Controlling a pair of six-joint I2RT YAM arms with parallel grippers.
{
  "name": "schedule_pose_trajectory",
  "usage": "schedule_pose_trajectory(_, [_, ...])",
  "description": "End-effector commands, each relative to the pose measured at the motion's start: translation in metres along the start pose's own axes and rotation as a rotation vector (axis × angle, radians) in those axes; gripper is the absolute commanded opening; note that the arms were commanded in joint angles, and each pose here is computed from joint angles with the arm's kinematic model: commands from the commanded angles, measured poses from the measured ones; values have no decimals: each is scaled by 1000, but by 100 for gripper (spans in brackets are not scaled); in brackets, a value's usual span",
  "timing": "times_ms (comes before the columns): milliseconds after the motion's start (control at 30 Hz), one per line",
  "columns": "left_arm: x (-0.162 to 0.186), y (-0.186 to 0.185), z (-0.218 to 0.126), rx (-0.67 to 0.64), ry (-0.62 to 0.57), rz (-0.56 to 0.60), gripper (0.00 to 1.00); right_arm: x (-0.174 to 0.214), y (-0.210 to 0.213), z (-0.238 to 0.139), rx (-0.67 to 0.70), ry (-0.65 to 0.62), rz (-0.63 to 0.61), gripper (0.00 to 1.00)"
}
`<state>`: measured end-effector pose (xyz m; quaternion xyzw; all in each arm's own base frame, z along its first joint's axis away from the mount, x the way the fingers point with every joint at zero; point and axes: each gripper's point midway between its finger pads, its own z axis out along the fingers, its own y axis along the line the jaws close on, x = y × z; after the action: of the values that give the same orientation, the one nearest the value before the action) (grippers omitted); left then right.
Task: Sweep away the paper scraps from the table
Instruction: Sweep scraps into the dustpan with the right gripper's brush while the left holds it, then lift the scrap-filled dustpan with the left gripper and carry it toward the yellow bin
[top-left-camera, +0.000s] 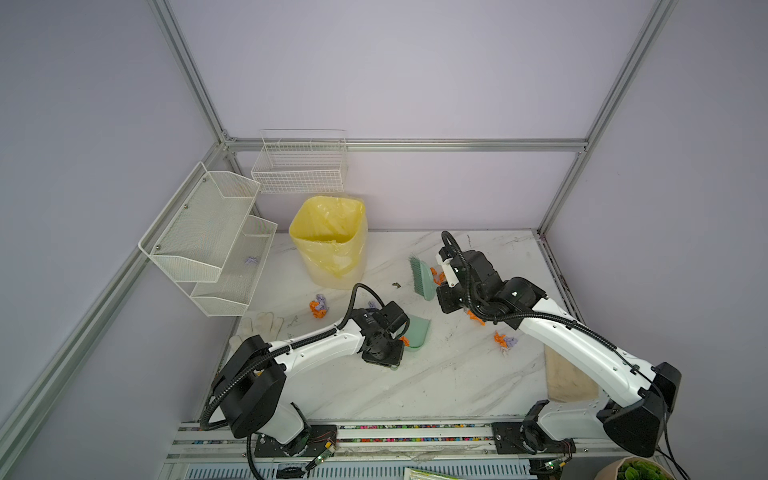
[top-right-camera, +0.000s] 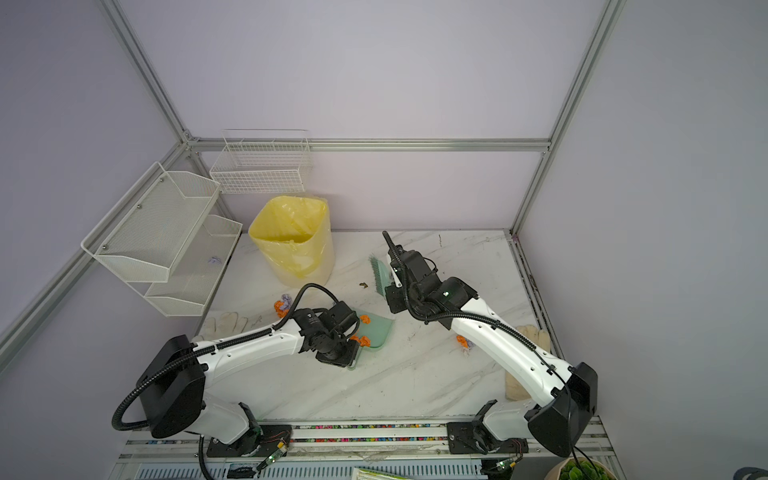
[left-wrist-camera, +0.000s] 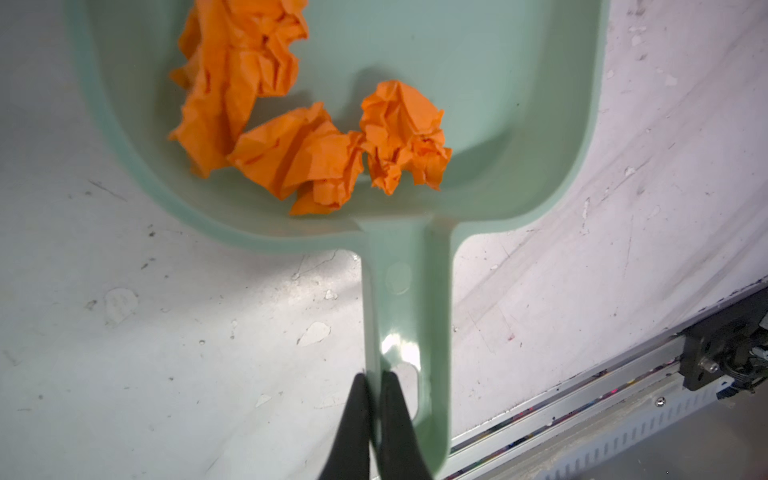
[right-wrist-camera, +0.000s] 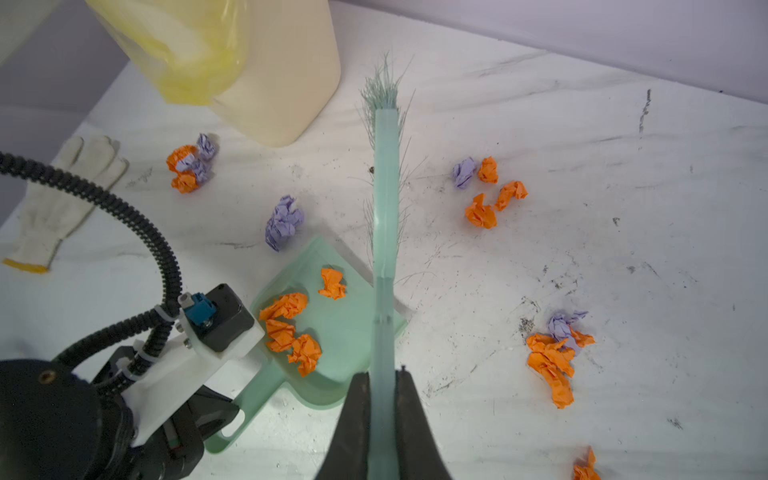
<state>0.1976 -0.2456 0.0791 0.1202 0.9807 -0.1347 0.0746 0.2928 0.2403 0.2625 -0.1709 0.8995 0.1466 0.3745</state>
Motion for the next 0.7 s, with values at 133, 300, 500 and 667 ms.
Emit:
schedule_pose_trajectory(133, [-30,-13,-37,59,-191,37,0,-19,-2,-11,-7,-98,107,0])
schedule_pose_trajectory(300, [-40,-17,-59,74,-261,43,0,-21,-14,-17,32,-121,139,0])
schedule_pose_trajectory(500, [-54,-14,-90,7,-315,61,0,-25,-48,-14,78,-123,221,0])
schedule_pose_trajectory(667, [-68,-18,-109,-24,-340,72,0,-27,-65,-5,136,-116,220,0])
